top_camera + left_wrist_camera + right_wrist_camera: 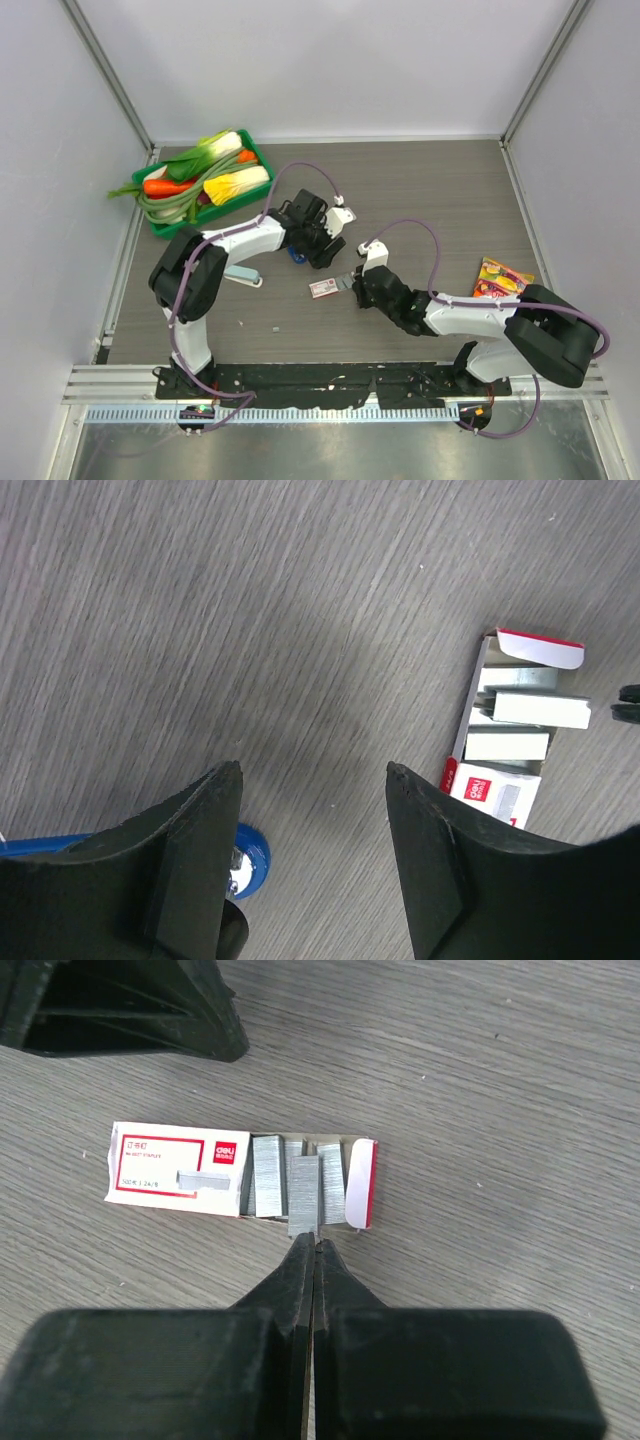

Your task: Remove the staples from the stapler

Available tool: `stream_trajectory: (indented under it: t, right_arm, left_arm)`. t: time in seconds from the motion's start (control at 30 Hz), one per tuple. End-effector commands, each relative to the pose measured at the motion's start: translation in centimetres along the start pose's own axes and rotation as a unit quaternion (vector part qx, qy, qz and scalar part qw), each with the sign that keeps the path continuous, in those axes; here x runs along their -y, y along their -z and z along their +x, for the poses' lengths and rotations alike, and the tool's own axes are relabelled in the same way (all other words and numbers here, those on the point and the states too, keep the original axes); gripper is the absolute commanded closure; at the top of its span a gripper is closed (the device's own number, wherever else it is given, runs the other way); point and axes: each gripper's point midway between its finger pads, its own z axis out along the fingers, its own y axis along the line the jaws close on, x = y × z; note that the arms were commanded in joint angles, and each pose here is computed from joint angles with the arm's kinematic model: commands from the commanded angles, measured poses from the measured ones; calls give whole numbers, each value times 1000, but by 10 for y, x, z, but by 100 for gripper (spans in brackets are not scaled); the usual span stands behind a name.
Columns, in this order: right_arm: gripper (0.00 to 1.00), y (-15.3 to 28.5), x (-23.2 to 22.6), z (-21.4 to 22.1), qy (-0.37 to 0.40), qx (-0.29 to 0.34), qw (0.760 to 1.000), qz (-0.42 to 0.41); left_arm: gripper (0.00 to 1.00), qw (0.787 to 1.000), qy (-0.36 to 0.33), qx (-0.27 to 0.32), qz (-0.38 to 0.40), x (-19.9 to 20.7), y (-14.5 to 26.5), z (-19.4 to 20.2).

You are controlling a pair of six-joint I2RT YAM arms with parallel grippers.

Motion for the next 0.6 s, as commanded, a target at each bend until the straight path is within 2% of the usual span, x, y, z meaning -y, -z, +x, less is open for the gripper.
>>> stream_trajectory:
  t: [0.0,0.57]
  right_arm:
    - [99,-1,-8,-18,-16,34,999,-19]
    - [99,-1,-10,-9,-25,27,999,-34]
  left_arm:
    - [37,999,-8,28,-17,-6,1,-24]
    - [37,999,-39,-5,-7,19,-20,-6]
